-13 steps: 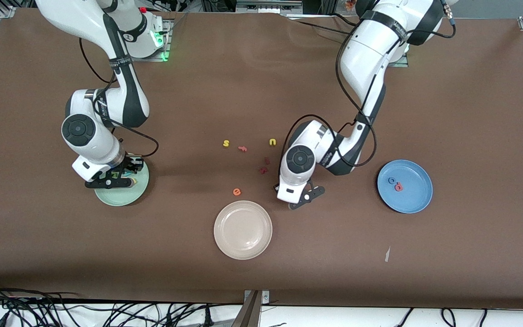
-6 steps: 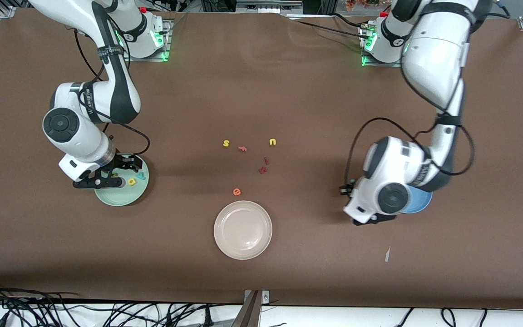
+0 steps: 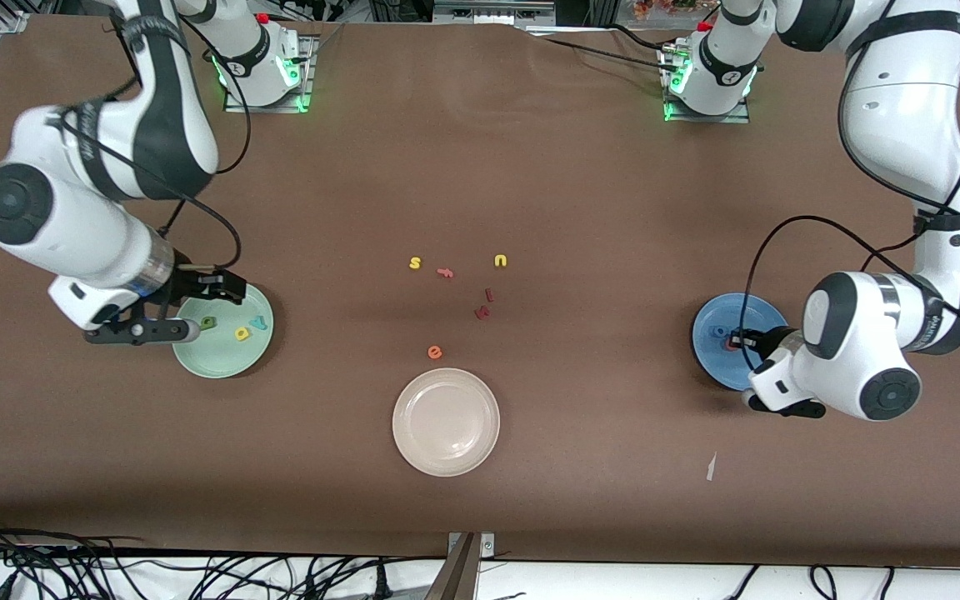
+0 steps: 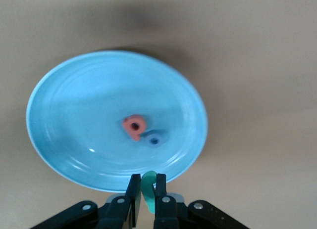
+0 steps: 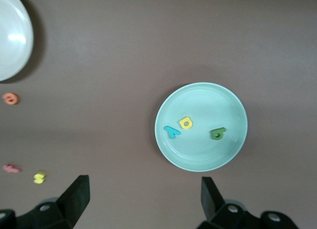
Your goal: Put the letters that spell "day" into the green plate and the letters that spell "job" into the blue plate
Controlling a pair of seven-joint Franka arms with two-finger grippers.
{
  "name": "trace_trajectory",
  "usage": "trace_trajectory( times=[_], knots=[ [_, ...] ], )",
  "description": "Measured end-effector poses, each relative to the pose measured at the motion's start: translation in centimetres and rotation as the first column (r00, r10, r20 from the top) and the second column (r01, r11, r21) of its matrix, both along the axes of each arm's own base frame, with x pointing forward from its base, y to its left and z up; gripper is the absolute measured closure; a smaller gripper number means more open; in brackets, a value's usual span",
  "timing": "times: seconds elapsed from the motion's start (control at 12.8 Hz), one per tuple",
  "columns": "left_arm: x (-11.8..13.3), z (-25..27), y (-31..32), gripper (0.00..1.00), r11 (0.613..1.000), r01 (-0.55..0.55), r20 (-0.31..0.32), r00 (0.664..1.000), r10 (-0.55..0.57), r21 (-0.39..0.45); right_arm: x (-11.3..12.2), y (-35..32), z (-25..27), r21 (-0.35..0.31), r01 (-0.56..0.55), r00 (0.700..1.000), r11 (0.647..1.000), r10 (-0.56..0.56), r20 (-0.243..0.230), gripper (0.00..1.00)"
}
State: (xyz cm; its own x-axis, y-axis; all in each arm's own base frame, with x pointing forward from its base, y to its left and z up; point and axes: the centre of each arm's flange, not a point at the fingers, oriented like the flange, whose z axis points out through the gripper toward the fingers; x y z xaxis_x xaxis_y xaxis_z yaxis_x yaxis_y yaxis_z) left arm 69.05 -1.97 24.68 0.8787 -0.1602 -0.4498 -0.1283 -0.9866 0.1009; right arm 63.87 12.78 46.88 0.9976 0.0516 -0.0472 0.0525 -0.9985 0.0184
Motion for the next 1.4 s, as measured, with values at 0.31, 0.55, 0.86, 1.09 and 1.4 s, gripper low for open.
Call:
trace_trajectory(
  times=[0.31,0.55,0.86,1.09,1.4],
  knots=[
    [-0.3,-0.4,1.0,0.46,0.99,0.142,-0.009,0.99,-0.142,0.0,0.0,-0.6,2.5,-0.002,-0.001,1.0,1.0,0.001,-0.008,0.0],
    [0.1,1.2,1.1,0.14,0.988,0.153,0.018,0.988,-0.153,0.003,0.1,-1.5,3.7,0.002,-0.018,1.0,1.0,0.018,-0.01,0.0],
    [0.4,5.2,2.8,0.0,0.991,0.132,0.07,0.989,-0.134,0.026,-0.4,-4.2,6.8,0.023,-0.059,0.998,0.998,0.059,-0.004,0.0],
    [0.4,7.1,3.4,0.0,0.992,0.121,0.092,0.988,-0.124,0.035,-3.2,-5.9,10.4,0.035,-0.057,0.998,0.998,0.056,0.021,0.0],
    [0.0,10.3,5.7,0.0,0.998,0.012,0.114,0.993,-0.02,0.068,-6.8,-6.1,12.9,0.036,-0.063,0.997,0.997,0.061,0.038,0.0]
  ],
)
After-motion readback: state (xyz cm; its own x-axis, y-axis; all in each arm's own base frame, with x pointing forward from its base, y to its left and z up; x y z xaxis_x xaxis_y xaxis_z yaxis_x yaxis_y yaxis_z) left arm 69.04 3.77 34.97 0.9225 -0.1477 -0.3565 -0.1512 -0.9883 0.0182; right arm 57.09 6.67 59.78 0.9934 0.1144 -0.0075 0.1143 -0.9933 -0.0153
